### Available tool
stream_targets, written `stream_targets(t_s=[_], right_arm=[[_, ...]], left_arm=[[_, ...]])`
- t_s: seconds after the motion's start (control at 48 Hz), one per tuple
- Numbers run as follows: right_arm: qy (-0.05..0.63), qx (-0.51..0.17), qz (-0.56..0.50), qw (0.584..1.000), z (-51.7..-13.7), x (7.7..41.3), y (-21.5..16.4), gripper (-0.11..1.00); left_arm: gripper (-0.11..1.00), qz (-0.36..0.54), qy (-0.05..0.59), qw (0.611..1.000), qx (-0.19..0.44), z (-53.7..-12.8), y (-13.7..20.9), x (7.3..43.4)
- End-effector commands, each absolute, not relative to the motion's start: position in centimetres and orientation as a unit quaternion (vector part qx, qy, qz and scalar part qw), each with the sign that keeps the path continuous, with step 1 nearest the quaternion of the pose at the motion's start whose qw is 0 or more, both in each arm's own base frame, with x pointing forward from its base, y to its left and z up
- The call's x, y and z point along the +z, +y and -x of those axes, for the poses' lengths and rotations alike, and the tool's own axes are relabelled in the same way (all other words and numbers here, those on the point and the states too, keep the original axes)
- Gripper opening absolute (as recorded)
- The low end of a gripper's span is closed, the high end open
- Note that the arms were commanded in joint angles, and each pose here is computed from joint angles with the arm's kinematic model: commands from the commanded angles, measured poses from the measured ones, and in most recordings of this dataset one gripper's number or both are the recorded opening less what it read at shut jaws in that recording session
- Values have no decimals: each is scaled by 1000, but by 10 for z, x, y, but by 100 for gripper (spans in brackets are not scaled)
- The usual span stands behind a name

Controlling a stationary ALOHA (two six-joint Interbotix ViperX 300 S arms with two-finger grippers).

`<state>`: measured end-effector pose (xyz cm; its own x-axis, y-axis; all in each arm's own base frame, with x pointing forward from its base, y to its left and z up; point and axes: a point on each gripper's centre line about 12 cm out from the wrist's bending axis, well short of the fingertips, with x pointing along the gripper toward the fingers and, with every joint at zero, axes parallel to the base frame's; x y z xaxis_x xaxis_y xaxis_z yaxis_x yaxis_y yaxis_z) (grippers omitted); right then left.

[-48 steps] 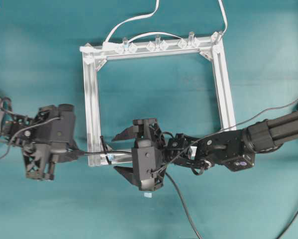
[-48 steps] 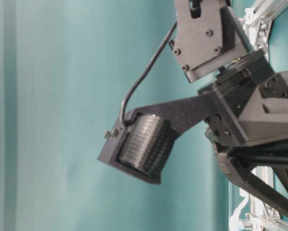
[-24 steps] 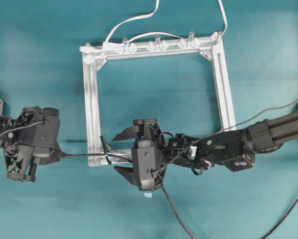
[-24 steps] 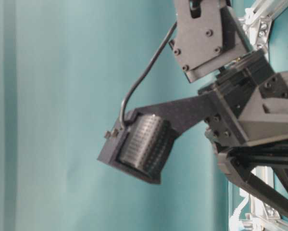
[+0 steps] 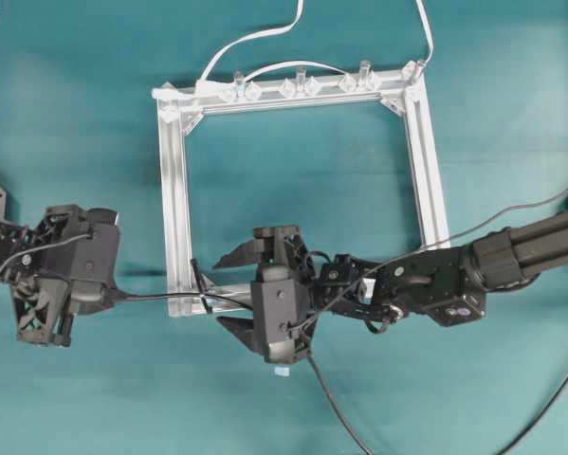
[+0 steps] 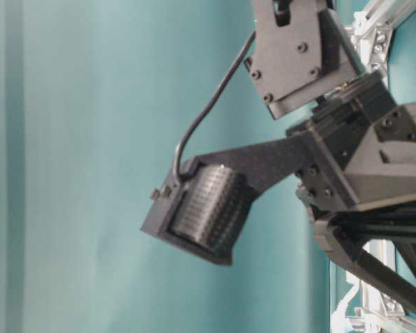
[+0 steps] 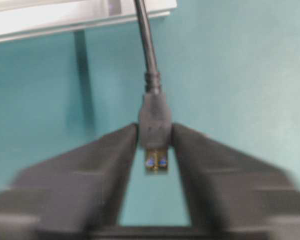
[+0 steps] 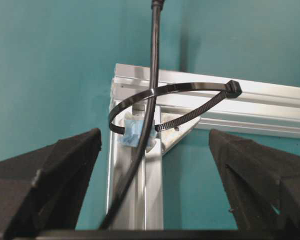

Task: Insert the wire through the string loop located on the left side.
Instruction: 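Open the right gripper and draw the cable further left with the left gripper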

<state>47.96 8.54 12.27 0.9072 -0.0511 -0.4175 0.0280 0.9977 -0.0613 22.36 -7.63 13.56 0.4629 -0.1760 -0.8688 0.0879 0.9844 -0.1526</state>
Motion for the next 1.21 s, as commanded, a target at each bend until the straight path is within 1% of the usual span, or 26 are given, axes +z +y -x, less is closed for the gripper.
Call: stream_targets(t_s=[0.0, 0.063, 0.104, 0.146, 0.167, 0.229, 0.313, 0.521, 0.625, 0.979, 1.188], right_arm=[[191, -19, 25, 981, -484, 141, 88, 95], [191, -20, 25, 981, -484, 141, 88, 95], [192, -19, 25, 981, -484, 140, 88, 95], [191, -20, 25, 981, -484, 141, 88, 95], [191, -20, 25, 981, -484, 141, 88, 95], [191, -20, 25, 981, -484, 141, 88, 95], [190, -20, 24, 981, -484, 142, 88, 95], [185, -24, 23, 982, -484, 147, 82, 95], [180, -28, 23, 983, -484, 153, 78, 95], [157, -46, 13, 986, -472, 184, 57, 95], [157, -52, 12, 986, -461, 190, 49, 95]], left_arm=[[50, 48, 502, 860, -79, -229, -79, 142], [68, 48, 502, 860, -78, -229, -79, 143], [78, 47, 502, 860, -79, -229, -79, 143], [84, 48, 501, 860, -79, -229, -79, 143], [85, 48, 501, 860, -79, -229, -79, 143], [81, 48, 500, 861, -79, -230, -79, 144], [84, 48, 496, 863, -80, -230, -79, 146], [84, 49, 487, 868, -83, -231, -80, 148], [84, 50, 470, 877, -85, -234, -79, 155], [84, 61, 420, 903, -66, -229, -58, 177], [84, 50, 397, 914, -64, -219, -49, 184]])
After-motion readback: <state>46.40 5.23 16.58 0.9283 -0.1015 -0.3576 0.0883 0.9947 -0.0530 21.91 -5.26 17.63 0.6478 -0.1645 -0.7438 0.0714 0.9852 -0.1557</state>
